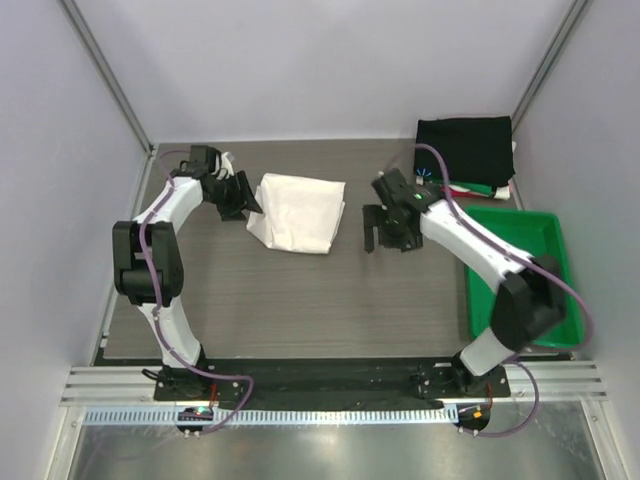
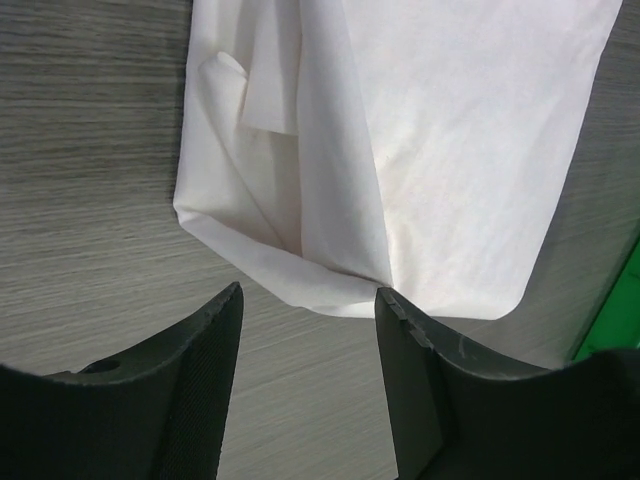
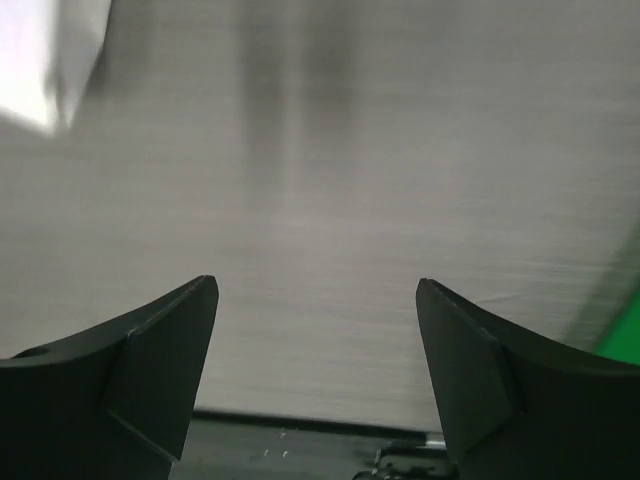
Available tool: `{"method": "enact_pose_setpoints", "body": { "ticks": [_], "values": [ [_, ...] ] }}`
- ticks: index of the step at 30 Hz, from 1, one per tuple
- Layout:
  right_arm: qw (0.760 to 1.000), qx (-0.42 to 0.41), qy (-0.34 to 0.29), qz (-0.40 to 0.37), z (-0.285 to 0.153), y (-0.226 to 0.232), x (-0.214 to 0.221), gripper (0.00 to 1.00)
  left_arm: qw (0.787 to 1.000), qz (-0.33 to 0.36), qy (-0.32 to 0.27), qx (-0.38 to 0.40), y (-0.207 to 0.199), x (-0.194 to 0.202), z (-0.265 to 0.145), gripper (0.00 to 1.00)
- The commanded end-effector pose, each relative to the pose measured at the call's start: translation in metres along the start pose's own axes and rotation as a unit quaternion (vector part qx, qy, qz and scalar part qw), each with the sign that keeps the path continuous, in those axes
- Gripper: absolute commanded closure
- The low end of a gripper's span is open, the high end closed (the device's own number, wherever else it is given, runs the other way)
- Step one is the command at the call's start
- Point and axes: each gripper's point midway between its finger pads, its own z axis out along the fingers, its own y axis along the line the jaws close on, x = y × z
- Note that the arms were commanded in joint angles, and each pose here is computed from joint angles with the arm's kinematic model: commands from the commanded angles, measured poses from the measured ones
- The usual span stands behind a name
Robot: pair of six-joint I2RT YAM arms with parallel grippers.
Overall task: Fold and stack the t-shirts
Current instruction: Fold the tshirt
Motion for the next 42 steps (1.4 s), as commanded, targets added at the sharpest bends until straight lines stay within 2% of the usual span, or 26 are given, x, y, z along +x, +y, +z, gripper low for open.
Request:
{"method": "enact_pose_setpoints", "body": {
  "ticks": [1,5,6,7,12,17,18,20,21,22,25,26,28,33,39,42],
  "values": [
    [0.962,-0.242,-0.089,0.085,0.003,0.059,-0.002,0.14,0.999,0.028,-0.016,0.004,-0.001,-0.005,0.007,0.44],
    [0.903,-0.412,-0.062,0.108,-0.016,0.107,0.017,0.16,0.998,0.050,-0.018,0.030,-0.003,-0.006,0.017,0.46],
    [0.895,-0.427,-0.053,0.120,-0.014,0.113,0.018,0.17,0.997,0.055,-0.013,0.050,-0.007,-0.004,0.022,0.46],
    [0.885,-0.446,-0.070,0.116,-0.018,0.118,0.011,0.17,0.996,0.061,-0.012,0.062,-0.009,-0.003,0.023,0.46],
    [0.882,-0.453,-0.063,0.117,-0.016,0.121,0.010,0.18,0.989,0.099,-0.017,0.112,-0.016,-0.001,0.033,0.45],
    [0.880,-0.456,-0.058,0.120,-0.014,0.117,0.017,0.18,0.985,0.088,-0.004,0.146,-0.011,0.007,0.045,0.45],
    [0.880,-0.455,-0.057,0.124,-0.011,0.114,0.019,0.18,0.985,0.086,0.000,0.147,-0.010,0.009,0.047,0.47],
    [0.877,-0.460,-0.053,0.130,-0.009,0.114,0.021,0.18,0.987,0.078,0.002,0.137,-0.006,0.011,0.048,0.59],
    [0.875,-0.462,-0.052,0.133,-0.009,0.113,0.021,0.18,0.989,0.076,0.003,0.129,-0.004,0.013,0.048,0.63],
    [0.872,-0.467,-0.052,0.133,-0.008,0.114,0.021,0.18,0.992,0.062,0.006,0.107,0.003,0.014,0.049,0.74],
    [0.867,-0.476,-0.052,0.138,-0.003,0.117,0.019,0.19,0.999,0.023,0.031,0.031,0.025,0.023,0.046,0.90],
    [0.866,-0.477,-0.046,0.140,0.001,0.119,0.021,0.19,0.999,0.004,0.047,0.001,0.033,0.031,0.040,0.92],
    [0.863,-0.482,-0.049,0.142,0.002,0.121,0.016,0.19,0.997,-0.012,0.040,-0.068,0.054,0.036,0.033,0.97],
    [0.868,-0.477,-0.048,0.131,0.005,0.122,0.012,0.20,0.976,-0.058,0.011,-0.210,0.093,0.049,-0.003,1.00],
    [0.872,-0.471,-0.046,0.127,0.008,0.119,0.013,0.20,0.953,-0.096,0.041,-0.283,0.125,0.084,-0.010,1.00],
    [0.875,-0.467,-0.050,0.119,0.005,0.117,0.011,0.20,0.940,-0.108,0.042,-0.320,0.131,0.088,-0.022,0.89]
  ]
}}
